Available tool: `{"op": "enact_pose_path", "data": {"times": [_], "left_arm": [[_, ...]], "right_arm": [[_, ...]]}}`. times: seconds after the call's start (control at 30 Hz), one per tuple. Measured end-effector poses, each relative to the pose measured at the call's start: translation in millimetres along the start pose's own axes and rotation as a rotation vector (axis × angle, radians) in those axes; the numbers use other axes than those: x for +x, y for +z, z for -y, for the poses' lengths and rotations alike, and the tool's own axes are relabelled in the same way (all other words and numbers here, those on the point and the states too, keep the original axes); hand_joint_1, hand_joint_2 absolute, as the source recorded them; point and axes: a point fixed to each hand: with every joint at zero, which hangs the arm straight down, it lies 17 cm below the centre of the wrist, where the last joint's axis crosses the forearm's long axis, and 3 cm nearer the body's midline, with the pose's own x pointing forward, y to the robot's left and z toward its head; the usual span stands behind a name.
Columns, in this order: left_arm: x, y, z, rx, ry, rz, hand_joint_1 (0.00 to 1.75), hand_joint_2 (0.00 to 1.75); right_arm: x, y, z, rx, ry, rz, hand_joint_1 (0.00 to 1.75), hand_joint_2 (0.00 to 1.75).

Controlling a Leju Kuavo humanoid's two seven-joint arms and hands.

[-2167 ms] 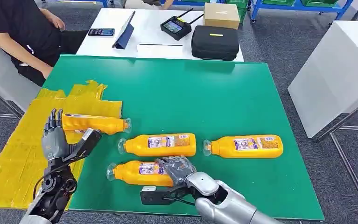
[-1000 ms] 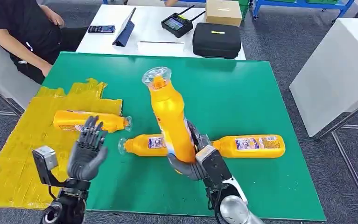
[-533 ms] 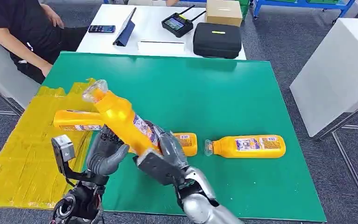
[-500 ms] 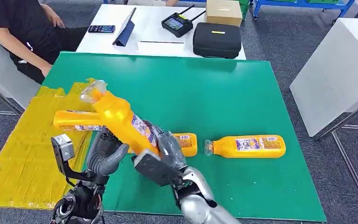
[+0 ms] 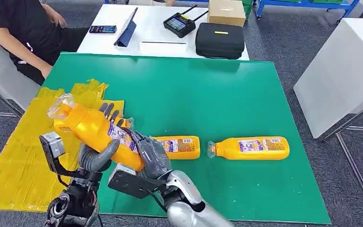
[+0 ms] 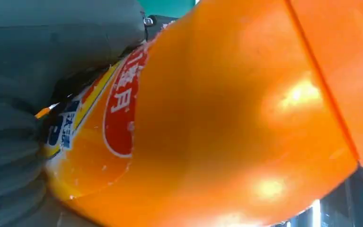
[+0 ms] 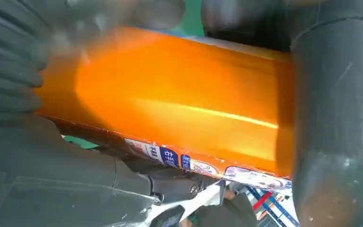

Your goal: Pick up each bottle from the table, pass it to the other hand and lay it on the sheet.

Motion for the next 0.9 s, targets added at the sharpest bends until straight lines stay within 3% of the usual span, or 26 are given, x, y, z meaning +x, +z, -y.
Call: {"op": "enact_pose_path", "data": {"times": [0.13, 0.17, 0.2, 0.87, 0.9], "left_arm": [[0, 0, -4, 0.014, -0.005, 0.001, 0.00, 1.75], [0, 0, -6, 0.022, -0.010, 0.002, 1.59, 1.75], [0, 0, -9, 0.036, -0.018, 0.003, 1.75, 1.75], [8, 22, -45, 0.158, -0.083, 0.035, 1.75, 1.75], [8, 22, -46, 0.161, -0.087, 0.035, 1.75, 1.75]], "right_arm": [[1, -1, -1, 0.006, 0.004, 0.004, 1.75, 1.75], [2, -2, -2, 0.009, 0.006, 0.008, 1.75, 1.75], [3, -2, -3, 0.014, 0.008, 0.015, 1.75, 1.75], [13, -7, -21, 0.060, -0.022, 0.018, 1.75, 1.75], [13, -7, -20, 0.056, -0.027, 0.016, 1.40, 1.75]]}}
